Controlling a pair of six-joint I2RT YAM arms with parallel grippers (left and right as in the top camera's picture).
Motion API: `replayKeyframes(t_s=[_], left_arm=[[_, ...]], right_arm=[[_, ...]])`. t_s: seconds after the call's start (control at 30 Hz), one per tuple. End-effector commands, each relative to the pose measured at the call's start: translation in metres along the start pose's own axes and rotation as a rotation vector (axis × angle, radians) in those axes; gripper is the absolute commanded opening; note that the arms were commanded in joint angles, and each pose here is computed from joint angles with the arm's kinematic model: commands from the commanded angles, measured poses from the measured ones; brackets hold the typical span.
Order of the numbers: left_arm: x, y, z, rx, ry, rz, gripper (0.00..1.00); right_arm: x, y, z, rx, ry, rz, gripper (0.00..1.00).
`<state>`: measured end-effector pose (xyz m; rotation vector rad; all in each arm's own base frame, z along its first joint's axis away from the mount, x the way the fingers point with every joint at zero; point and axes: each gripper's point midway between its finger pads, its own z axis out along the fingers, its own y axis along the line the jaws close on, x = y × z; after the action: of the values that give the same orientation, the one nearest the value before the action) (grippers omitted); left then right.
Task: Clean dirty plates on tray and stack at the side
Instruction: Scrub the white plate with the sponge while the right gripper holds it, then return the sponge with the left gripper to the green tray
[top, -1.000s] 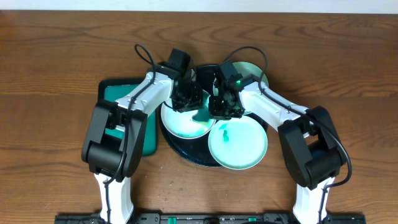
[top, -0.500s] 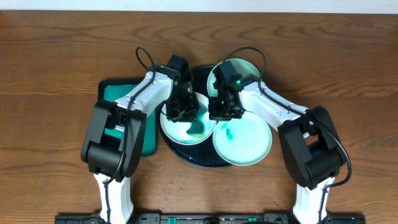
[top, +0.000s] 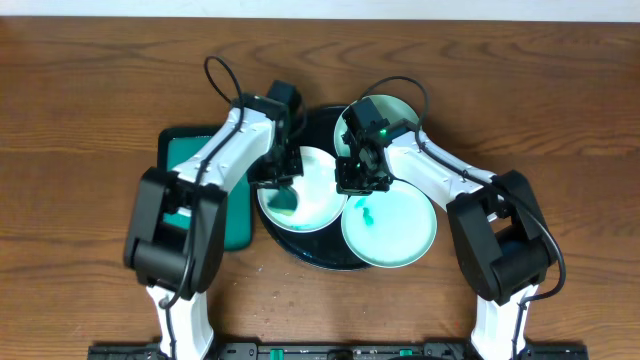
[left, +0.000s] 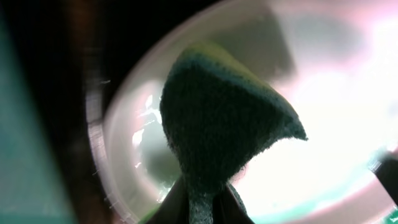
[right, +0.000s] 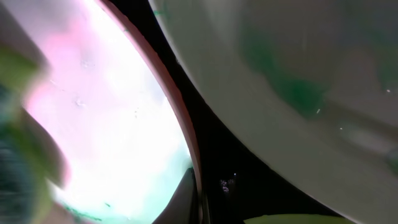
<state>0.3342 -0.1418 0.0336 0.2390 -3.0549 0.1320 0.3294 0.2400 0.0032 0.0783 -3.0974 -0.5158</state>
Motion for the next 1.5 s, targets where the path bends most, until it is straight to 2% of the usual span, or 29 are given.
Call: replayKeyframes(t_s=[0.0,0.07,0.2,0.27,0.33,0.53,0.83,1.0,1.1,1.33,1.47], left_arm=[[-0.015,0.003,-0.070,0.002,-0.186,0.009,0.07],[-0.013,0.014,-0.091,-0.037,-0.243,0.004,0.07],[-0.005,0.061,-0.129,-0.240,-0.359,-0.076,0.07],[0.000,0.081,-0.140,-0.322,-0.380,-0.116,0.08],[0.005,0.090,-0.140,-0.343,-0.357,-0.130,0.07],[0.004,0.114,-0.120,-0.354,-0.284,-0.197,0.07],[-0.010,0.134,-0.066,-0.239,-0.141,-0.260,0.07],[-0.013,0.148,-0.040,-0.237,-0.072,-0.296,0.07],[-0.013,0.152,-0.029,-0.248,-0.038,-0.294,0.08],[-0.012,0.153,-0.020,-0.257,-0.012,-0.294,0.08],[-0.013,0.153,-0.020,-0.257,-0.014,-0.294,0.10]], right_arm=[[0.010,-0.012,0.010,0.047,0.041,-0.013,0.01],[0.010,-0.012,0.010,0.047,0.040,-0.013,0.01],[0.011,-0.008,0.010,0.024,0.046,-0.014,0.01],[0.012,-0.003,0.010,-0.003,0.055,-0.014,0.01],[0.013,0.002,0.009,-0.032,0.066,-0.013,0.01],[0.009,0.010,-0.008,-0.071,0.042,-0.017,0.01],[0.008,0.028,-0.064,-0.117,-0.057,-0.079,0.01],[0.008,0.035,-0.087,-0.138,-0.101,-0.092,0.01],[0.007,0.034,-0.095,-0.147,-0.113,-0.023,0.01],[0.021,0.021,-0.099,-0.165,-0.012,0.240,0.01],[0.041,0.037,-0.108,-0.308,0.117,0.233,0.01]])
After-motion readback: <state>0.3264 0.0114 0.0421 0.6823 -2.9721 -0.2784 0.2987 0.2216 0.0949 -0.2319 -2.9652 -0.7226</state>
